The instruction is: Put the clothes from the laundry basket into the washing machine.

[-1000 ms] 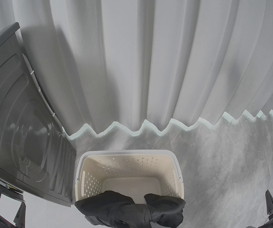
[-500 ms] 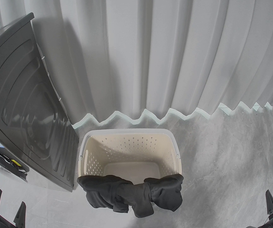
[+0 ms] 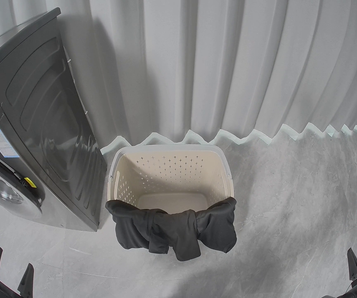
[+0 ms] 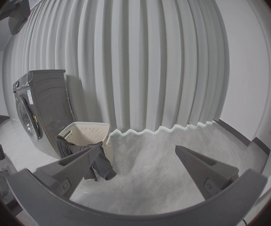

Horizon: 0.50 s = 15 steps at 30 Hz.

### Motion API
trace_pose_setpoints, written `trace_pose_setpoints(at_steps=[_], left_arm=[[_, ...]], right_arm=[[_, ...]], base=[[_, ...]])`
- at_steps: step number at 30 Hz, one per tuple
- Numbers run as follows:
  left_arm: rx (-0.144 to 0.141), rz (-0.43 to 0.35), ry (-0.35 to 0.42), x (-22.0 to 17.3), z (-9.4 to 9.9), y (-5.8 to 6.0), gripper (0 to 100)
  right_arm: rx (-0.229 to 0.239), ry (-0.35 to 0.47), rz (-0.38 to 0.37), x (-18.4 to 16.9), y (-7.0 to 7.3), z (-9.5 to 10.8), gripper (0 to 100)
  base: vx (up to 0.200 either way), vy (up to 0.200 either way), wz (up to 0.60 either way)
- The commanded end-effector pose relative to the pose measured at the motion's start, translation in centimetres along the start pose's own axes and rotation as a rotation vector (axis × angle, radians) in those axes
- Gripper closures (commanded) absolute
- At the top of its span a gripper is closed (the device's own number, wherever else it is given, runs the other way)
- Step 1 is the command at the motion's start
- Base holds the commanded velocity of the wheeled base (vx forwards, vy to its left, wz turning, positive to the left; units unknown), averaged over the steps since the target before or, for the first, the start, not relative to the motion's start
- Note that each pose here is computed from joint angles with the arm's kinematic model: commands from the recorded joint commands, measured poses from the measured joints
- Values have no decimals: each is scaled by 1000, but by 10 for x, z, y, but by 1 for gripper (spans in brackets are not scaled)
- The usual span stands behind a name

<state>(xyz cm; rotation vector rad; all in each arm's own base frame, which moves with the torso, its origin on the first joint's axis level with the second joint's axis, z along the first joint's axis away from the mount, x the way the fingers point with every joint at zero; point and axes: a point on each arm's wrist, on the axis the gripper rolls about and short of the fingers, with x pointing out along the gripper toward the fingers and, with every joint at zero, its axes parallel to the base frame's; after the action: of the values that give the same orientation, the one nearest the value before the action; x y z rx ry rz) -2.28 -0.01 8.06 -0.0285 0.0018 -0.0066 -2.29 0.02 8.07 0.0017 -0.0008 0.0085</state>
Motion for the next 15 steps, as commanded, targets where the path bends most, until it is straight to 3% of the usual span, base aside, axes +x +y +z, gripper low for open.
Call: trace_pose_setpoints(at_steps=[1,8,15], left_arm=[[1,0,-2,0,-5,0,0],[1,-1,-2,0,-5,0,0],[1,-3,0,0,-5,0,0]], right_arm=[[0,1,1,0,0,-5,0],[0,1,1,0,0,-5,0],[0,1,1,0,0,-5,0]], base=[[0,0,0],[0,0,0],[0,200,0]])
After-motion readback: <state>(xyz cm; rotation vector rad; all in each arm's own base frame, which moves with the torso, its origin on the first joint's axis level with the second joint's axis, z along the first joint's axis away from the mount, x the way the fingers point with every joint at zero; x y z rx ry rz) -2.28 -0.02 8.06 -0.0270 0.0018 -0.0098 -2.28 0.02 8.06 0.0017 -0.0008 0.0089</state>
